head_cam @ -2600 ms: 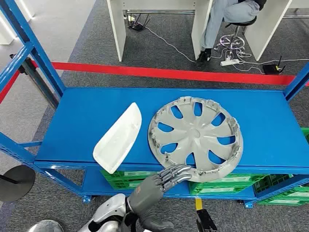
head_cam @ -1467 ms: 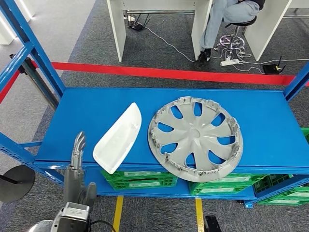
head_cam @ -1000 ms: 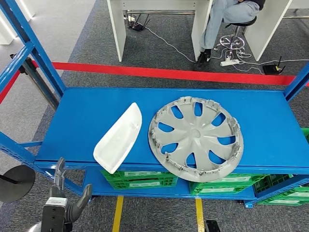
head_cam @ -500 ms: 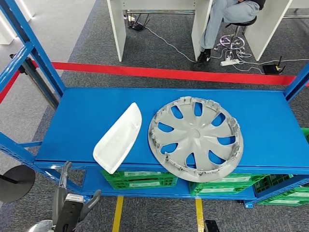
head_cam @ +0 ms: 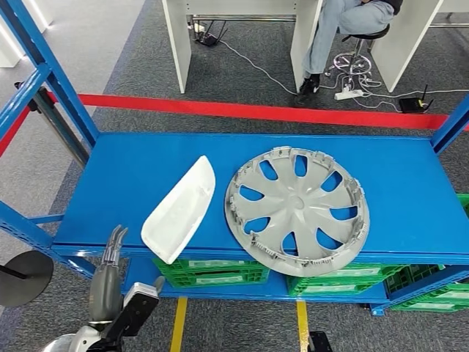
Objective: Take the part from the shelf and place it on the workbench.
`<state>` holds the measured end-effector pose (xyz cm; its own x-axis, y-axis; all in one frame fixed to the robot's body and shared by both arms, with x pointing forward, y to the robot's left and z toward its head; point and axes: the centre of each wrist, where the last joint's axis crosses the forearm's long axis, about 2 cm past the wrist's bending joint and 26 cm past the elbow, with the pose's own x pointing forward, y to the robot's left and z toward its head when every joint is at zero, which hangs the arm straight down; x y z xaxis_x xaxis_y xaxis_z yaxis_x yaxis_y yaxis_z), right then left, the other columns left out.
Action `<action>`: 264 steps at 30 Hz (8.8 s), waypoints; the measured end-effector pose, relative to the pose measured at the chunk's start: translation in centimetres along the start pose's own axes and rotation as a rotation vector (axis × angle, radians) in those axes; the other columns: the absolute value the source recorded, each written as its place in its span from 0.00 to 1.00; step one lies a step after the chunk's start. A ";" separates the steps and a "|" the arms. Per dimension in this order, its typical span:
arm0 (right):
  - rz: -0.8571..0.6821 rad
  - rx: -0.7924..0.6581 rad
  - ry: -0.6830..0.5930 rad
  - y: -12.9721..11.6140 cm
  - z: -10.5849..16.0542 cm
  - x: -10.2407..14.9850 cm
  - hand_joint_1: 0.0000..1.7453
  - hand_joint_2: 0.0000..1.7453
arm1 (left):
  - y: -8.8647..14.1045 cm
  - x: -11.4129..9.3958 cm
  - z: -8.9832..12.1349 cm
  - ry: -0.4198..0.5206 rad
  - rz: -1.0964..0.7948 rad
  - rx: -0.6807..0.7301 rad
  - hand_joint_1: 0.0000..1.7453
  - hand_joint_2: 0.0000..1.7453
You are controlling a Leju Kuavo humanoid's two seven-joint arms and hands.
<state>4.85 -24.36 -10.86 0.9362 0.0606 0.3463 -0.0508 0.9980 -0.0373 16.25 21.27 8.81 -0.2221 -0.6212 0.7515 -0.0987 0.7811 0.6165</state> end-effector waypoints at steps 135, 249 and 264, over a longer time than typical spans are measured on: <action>0.146 0.086 0.037 -1.9 -0.6 1.7 0.00 0.00 | -1.1 -1.2 -8.0 -0.121 -0.354 -0.366 1.00 1.00; 0.068 0.041 0.012 0.2 -0.3 1.7 0.00 0.00 | 5.2 3.2 -10.1 -0.407 -0.674 0.419 0.97 1.00; 0.067 0.048 0.012 0.5 -0.3 1.6 0.00 0.00 | 5.2 3.2 -10.2 -0.393 -0.672 0.407 0.97 1.00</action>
<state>6.43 -23.79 -10.59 0.9343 0.1274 0.3328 -0.1299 0.9914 -0.0148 24.95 22.68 16.77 -0.3026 -0.9499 0.0779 -0.6505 0.2656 0.7116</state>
